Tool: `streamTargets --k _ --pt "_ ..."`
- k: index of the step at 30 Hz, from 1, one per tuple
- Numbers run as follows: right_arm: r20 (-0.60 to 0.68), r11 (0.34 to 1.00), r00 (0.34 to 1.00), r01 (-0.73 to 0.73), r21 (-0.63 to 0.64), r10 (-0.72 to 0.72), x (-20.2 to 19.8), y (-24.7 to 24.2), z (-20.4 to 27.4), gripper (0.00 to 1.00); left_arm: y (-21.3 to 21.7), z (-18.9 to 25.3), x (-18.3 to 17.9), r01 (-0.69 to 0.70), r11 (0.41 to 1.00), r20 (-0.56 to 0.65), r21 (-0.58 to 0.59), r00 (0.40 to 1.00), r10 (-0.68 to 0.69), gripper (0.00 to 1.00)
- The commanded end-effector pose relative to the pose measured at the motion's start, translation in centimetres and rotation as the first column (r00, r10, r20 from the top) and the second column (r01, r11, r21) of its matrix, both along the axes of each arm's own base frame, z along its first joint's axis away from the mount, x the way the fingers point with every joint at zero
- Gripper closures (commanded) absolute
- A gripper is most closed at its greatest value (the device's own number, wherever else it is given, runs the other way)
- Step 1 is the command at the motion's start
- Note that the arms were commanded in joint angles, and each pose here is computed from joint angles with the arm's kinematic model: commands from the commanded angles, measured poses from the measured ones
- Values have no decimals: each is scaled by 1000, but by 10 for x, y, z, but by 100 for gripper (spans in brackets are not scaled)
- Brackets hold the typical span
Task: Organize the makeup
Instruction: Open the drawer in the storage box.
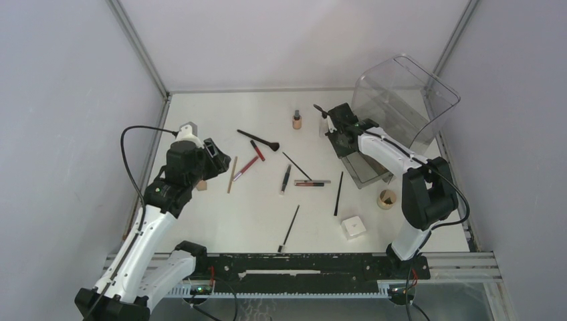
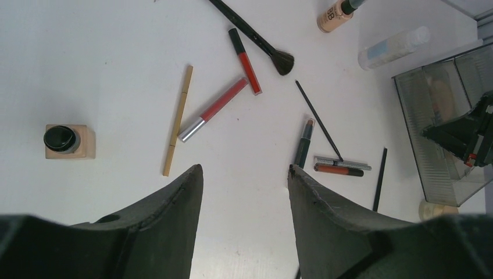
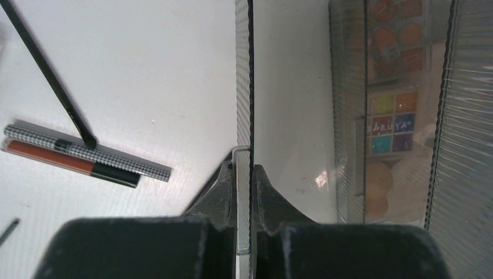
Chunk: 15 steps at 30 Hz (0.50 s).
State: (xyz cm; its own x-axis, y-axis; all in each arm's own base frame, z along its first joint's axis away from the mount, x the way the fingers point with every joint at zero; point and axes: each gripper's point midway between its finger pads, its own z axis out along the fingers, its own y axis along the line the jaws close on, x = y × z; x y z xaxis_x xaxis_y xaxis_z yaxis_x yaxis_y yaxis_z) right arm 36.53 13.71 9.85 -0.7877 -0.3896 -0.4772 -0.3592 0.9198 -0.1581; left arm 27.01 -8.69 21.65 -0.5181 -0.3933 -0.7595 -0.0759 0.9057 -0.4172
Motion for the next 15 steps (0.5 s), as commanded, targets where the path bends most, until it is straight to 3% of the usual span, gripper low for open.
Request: streamTargets --k 1,15 --pt "-12 996 997 -82 -40 81 -4 -11 11 100 2 0 4 2 1000 17 20 1000 -2 40" --pt "-88 970 971 -231 -83 223 -29 -3 -4 100 4 -6 7 12 998 -2 58 1000 -11 40"
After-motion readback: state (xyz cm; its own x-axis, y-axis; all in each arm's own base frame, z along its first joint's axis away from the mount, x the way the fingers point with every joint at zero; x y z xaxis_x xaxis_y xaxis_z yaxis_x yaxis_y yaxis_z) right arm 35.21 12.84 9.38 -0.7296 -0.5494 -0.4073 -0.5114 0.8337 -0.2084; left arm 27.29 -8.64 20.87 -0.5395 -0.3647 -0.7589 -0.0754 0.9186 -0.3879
